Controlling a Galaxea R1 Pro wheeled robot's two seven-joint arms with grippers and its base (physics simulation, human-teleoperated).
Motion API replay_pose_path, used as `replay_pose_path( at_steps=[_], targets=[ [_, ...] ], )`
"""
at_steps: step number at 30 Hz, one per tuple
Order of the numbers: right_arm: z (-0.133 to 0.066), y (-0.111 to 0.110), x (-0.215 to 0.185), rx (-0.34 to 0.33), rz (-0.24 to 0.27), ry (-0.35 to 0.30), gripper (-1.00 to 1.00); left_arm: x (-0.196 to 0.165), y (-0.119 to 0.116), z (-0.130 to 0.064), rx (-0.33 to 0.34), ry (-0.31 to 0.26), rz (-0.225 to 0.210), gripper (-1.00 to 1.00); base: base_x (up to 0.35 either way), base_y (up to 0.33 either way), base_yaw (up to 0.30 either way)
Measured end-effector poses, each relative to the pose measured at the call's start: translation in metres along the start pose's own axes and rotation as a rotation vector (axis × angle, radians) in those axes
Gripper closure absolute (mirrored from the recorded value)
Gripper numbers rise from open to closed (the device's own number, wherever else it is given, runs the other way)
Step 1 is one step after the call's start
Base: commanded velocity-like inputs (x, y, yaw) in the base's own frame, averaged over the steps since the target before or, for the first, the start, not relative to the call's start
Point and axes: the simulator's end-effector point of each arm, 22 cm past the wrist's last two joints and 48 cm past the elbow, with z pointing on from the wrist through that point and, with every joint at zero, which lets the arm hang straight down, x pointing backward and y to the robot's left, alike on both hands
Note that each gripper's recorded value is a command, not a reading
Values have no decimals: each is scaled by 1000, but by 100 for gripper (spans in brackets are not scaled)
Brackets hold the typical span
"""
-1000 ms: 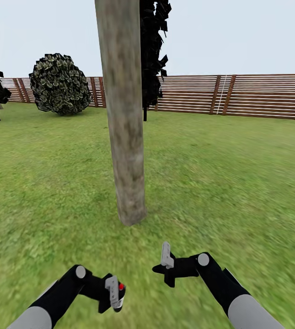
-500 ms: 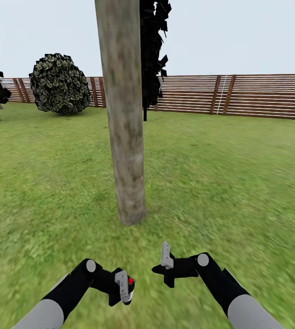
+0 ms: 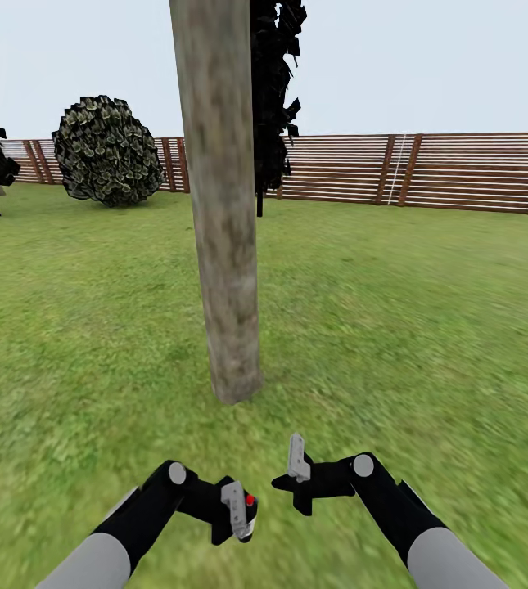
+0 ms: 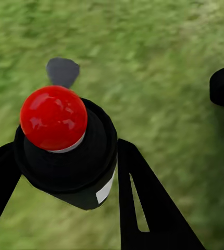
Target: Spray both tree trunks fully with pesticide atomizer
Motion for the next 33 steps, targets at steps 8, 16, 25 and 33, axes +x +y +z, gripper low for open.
replay_pose_path(
  at_steps=[8,16,25,33],
  targets=[
    [0,0,0,0,0,0,100,-20,5,3,-6,-28,12,100,0,0,0],
    [0,0,0,0,-1,-1,100,-24,8,2,-11,-35,16,100,0,0,0],
    [0,0,-1,0,-2,-2,100,-28,11,1,-18,-41,18,100,0,0,0],
    [0,0,-2,0,-2,-3,100,-33,10,3,-16,-49,21,100,0,0,0]
  ],
)
